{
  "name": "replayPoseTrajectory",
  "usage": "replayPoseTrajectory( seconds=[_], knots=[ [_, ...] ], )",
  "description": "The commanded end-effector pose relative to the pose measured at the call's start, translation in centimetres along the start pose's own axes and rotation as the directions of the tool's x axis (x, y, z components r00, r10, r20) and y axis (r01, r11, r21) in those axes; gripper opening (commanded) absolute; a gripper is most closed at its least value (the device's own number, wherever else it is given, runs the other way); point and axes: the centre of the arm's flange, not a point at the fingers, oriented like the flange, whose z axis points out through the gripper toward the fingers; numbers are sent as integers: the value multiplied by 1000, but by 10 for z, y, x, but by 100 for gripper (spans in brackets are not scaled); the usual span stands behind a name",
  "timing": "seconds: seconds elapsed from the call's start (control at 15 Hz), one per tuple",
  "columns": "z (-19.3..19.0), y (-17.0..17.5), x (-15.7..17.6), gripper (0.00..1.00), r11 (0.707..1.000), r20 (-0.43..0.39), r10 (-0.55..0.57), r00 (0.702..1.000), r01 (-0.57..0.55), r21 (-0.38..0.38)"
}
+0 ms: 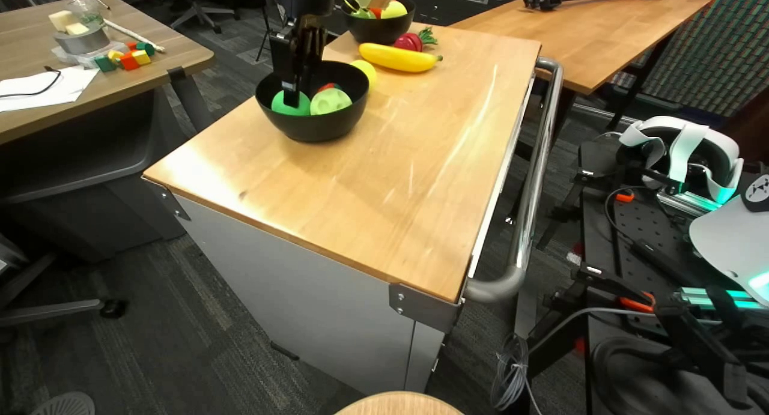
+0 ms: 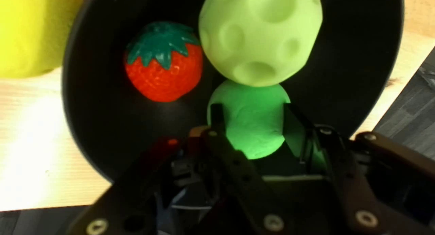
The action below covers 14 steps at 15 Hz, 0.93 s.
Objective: Remove all the plastic vegetables and fruits from the two bowls
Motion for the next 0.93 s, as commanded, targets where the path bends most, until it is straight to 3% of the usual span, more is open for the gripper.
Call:
replayPoseTrajectory(
  seconds=[0.0, 0.07, 0.2, 0.27, 0.47, 0.87],
  knots=[
    [12, 7, -3, 69, 999, -10, -16, 1000, 15, -41],
    [13, 7, -5, 81, 999, -5, -23, 1000, 23, -47],
    [18, 8, -9, 48, 998, 6, -37, 999, 37, -57],
    [21, 9, -10, 48, 997, 11, -38, 999, 39, -60],
    [26, 12, -11, 24, 997, 10, -43, 999, 43, -70],
    [15, 5, -13, 13, 996, 9, -58, 998, 59, -65]
  ],
)
